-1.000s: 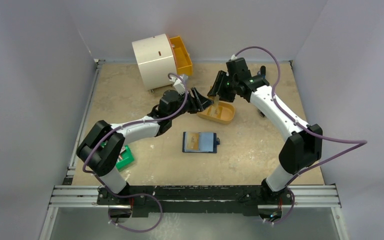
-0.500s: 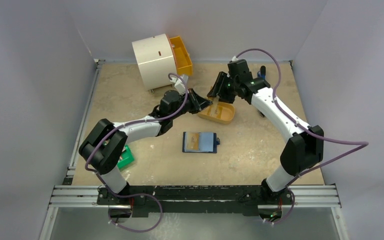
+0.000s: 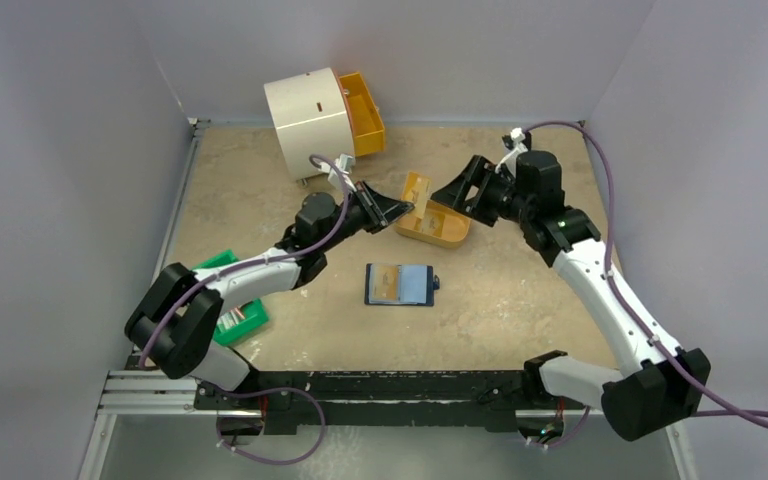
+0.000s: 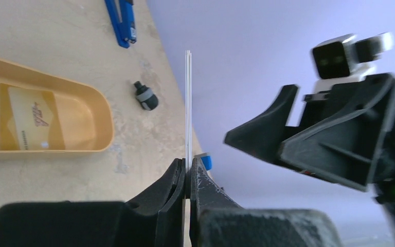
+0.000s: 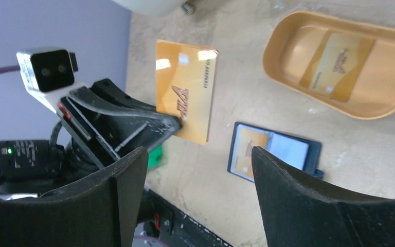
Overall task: Put the credit cards into the card holder
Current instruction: Pick up the credit card from the storage box.
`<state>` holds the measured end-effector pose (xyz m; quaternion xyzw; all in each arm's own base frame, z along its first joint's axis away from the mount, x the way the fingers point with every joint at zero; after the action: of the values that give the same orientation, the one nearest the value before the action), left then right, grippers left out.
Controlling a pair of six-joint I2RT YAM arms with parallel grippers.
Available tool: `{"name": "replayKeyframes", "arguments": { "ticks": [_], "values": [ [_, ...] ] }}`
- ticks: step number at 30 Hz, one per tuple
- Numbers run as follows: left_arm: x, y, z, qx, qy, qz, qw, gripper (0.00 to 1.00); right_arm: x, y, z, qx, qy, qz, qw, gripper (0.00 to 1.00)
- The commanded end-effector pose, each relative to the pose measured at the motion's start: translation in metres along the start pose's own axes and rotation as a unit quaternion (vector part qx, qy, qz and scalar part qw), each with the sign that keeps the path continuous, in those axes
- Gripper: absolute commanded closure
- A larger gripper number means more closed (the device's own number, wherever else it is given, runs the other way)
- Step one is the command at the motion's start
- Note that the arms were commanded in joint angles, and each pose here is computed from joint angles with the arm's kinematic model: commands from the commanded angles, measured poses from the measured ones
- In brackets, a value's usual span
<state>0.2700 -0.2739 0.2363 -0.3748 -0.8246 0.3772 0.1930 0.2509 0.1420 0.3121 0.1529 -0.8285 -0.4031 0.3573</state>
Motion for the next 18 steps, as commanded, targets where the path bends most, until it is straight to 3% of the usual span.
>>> {"name": "replayKeyframes", "arguments": {
  "ticks": [1, 9, 18],
  "values": [
    [0.024, -0.037, -0.026, 0.021, -0.055, 0.091, 0.994, 1.0, 0.005, 0.013, 0.007, 0.009, 0.022, -0.123, 0.992, 0.25],
    [0.035, -0.054, -0.03, 0.039, -0.051, 0.14, 0.988, 1.0, 0.004, 0.029, 0.003, -0.05, 0.014, -0.203, 0.978, 0.28],
    [0.041, -0.057, -0.03, 0.032, -0.046, 0.14, 0.988, 1.0, -0.01, 0.034, -0.006, -0.091, 0.038, -0.19, 0.977, 0.52]
  ]
}}
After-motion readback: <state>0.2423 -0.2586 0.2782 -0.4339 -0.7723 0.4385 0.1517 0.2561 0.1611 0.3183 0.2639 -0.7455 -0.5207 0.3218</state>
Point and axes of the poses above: each gripper's point midway between its finger pads, its own x axis back along the fingers, its own y axis along the line the jaws close on, z = x × y, the point moved 9 cm from there along x, back along the fingers, and after that the axes turned 10 degrees about -x, right-handed, at the moved point
